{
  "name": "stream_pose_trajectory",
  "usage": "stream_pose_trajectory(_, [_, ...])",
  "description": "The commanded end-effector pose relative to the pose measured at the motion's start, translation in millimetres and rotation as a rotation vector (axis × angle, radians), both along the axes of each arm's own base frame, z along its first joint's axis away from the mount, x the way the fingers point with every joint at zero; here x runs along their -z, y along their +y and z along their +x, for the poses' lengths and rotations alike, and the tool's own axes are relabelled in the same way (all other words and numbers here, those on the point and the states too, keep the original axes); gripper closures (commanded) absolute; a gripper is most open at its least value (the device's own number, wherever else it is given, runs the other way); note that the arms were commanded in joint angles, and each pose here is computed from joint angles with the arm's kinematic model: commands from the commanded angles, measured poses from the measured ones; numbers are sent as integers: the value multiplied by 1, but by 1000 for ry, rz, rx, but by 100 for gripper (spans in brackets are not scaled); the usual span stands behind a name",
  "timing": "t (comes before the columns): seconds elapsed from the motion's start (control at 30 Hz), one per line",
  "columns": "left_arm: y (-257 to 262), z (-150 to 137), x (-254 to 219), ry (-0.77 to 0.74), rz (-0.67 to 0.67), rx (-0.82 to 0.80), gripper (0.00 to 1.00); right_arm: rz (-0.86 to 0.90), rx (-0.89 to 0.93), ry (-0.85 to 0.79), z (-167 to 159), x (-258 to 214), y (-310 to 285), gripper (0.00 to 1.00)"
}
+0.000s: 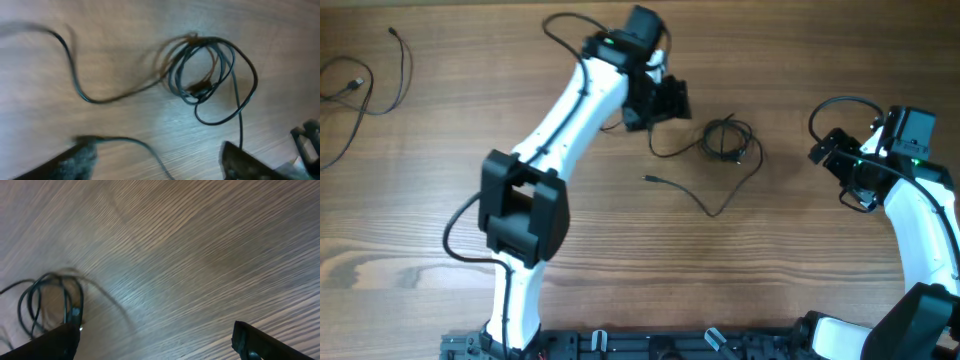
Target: Untangle cables
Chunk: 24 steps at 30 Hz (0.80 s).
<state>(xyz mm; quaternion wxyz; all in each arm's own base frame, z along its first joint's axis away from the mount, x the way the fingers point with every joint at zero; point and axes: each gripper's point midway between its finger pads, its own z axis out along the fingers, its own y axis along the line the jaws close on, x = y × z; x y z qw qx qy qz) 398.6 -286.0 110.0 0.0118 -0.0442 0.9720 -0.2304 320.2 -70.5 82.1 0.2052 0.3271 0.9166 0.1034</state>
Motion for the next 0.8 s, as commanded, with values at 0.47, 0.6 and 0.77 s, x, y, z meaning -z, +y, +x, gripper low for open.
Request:
stream_pose_trajectory(0.47, [-65,0,35,-12,-78,-246,24,28,-62,-23,0,-10,10,0])
stream_pose_trajectory(0.6, [-74,-1,27,-115,-110,-32,18,28,-62,-22,0,-10,10,0])
stream_pose_trajectory(0.77, [-83,-9,24,-260,-86,237,25,29,-61,-22,-1,-6,10,0])
